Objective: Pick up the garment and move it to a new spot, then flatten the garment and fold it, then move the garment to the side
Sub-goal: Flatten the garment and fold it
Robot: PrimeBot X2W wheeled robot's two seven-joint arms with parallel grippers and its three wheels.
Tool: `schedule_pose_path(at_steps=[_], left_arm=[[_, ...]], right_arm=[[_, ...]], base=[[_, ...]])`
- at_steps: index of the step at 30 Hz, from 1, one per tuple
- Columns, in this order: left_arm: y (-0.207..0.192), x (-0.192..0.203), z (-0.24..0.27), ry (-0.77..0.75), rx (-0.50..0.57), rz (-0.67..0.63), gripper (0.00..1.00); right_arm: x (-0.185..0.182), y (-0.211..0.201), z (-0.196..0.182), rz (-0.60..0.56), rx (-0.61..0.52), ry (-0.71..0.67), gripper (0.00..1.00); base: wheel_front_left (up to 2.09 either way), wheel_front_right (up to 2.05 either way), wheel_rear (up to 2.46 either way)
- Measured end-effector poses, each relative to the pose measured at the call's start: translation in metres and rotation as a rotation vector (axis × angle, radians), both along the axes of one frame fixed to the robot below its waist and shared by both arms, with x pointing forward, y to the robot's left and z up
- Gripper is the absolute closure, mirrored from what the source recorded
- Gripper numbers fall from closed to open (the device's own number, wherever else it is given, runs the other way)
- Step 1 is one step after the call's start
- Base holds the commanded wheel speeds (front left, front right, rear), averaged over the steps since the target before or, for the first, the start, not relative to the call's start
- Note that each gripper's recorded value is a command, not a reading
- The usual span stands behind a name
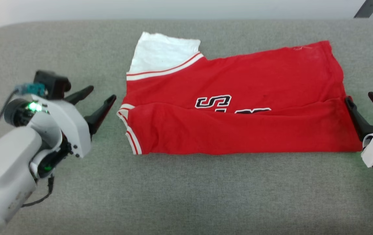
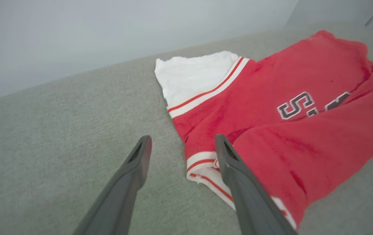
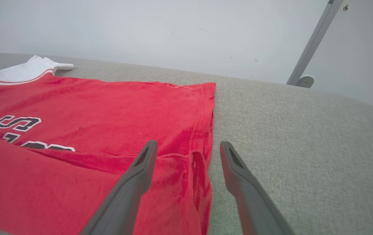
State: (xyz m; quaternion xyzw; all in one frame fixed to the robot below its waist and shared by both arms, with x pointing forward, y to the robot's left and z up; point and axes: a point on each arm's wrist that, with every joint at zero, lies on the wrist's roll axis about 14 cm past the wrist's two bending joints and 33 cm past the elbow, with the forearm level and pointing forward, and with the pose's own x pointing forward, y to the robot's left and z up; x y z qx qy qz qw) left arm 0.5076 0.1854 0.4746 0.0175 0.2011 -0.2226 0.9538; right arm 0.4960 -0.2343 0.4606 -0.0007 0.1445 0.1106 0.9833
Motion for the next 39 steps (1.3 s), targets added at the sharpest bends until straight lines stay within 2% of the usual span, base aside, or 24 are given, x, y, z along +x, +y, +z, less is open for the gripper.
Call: schedule_pose_path(at_steps=[3,5,8,11,19,26,27,28,29,30,35,39], left_arm=[[-0.017,-0.005,0.022,0.040,-0.085,-0.014,0.00],[-0.033,-0.018,0.023,0.132,-0.123,-0.043,0.00],[-0.047,-0.048,0.003,0.321,-0.112,-0.081,0.00],[-0.054,-0.067,-0.010,0.433,-0.087,-0.109,0.00],[-0.043,-0.069,-0.060,0.604,-0.100,0.004,0.00],[-0.055,-0.064,-0.090,0.706,-0.143,-0.003,0.00],[-0.056,-0.063,-0.092,0.711,-0.147,-0.006,0.05],[-0.057,-0.063,-0.094,0.717,-0.147,-0.005,0.49],[-0.057,-0.063,-0.096,0.723,-0.141,-0.018,0.68],[-0.057,-0.063,-0.096,0.722,-0.136,-0.028,1.00],[-0.063,-0.064,-0.095,0.723,-0.161,-0.046,1.00],[-0.062,-0.064,-0.096,0.704,-0.164,-0.050,1.00]], right_arm=[[-0.004,0.002,0.009,0.000,0.007,-0.019,0.00],[-0.007,0.001,0.012,-0.003,0.013,-0.029,0.00],[-0.010,0.000,0.016,-0.010,0.020,-0.037,0.00],[-0.012,-0.002,0.019,-0.019,0.026,-0.045,0.00],[-0.015,-0.016,0.017,-0.057,0.034,-0.045,0.00],[-0.019,-0.030,0.007,-0.085,0.016,-0.009,0.00],[-0.020,-0.031,0.005,-0.081,0.010,0.001,0.00],[-0.021,-0.030,0.003,-0.074,0.003,0.012,0.00],[-0.022,-0.028,0.000,-0.060,-0.012,0.031,0.00],[-0.024,-0.024,-0.005,-0.035,-0.032,0.059,0.00],[-0.041,-0.010,-0.034,0.094,-0.154,0.264,0.00],[-0.046,-0.013,-0.045,0.134,-0.224,0.421,0.00]], base=[[0.00,0.00,0.00],[0.00,0.00,0.00],[0.00,0.00,0.00],[0.00,0.00,0.00],[0.00,0.00,0.00],[0.00,0.00,0.00],[0.00,0.00,0.00],[0.00,0.00,0.00],[0.00,0.00,0.00],[0.00,0.00,0.00],[0.00,0.00,0.00],[0.00,0.00,0.00]])
